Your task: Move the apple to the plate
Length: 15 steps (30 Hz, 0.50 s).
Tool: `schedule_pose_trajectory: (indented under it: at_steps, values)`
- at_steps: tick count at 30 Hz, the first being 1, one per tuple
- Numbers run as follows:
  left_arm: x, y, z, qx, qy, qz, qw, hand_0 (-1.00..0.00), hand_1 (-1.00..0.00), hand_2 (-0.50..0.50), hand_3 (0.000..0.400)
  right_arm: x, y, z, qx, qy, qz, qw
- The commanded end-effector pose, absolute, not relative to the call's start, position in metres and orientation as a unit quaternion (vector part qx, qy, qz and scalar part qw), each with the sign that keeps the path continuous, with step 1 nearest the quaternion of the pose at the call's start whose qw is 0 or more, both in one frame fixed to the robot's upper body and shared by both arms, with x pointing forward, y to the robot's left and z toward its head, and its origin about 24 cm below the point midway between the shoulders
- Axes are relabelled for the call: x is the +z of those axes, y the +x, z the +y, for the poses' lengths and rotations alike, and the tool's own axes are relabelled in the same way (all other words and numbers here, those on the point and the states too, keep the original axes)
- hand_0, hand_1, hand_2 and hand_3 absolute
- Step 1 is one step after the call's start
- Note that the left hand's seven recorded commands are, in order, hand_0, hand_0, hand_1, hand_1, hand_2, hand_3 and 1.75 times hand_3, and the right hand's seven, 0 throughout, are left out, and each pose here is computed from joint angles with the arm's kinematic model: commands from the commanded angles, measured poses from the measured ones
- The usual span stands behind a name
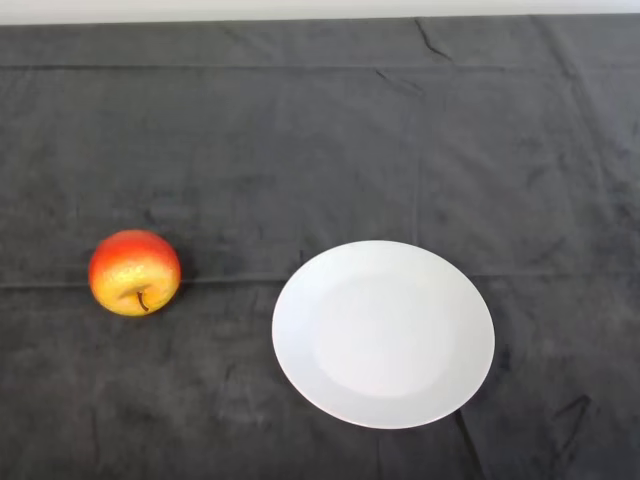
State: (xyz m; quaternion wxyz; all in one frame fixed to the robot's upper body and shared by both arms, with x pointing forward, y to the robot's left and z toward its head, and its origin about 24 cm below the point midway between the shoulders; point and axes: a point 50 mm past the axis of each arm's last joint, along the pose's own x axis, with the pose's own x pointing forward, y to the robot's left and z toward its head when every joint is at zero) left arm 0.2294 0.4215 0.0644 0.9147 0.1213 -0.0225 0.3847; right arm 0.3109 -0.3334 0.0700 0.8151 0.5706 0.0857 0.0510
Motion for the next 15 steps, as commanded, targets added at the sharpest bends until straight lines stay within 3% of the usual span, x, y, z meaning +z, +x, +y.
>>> schedule_pose_trajectory:
  at_steps: [1, 15]
  values:
    - [0.063, 0.240, 0.412, 0.368, 0.122, -0.026, 0.921, 0.00, 0.00, 0.00, 0.000, 0.080, 0.311, -0.341, 0.053, 0.571, 0.062, 0.817]
    - [0.054, 0.279, 0.363, 0.278, 0.166, -0.020, 0.946, 0.00, 0.00, 0.00, 0.000, 0.080, 0.311, -0.341, 0.053, 0.571, 0.062, 0.817]
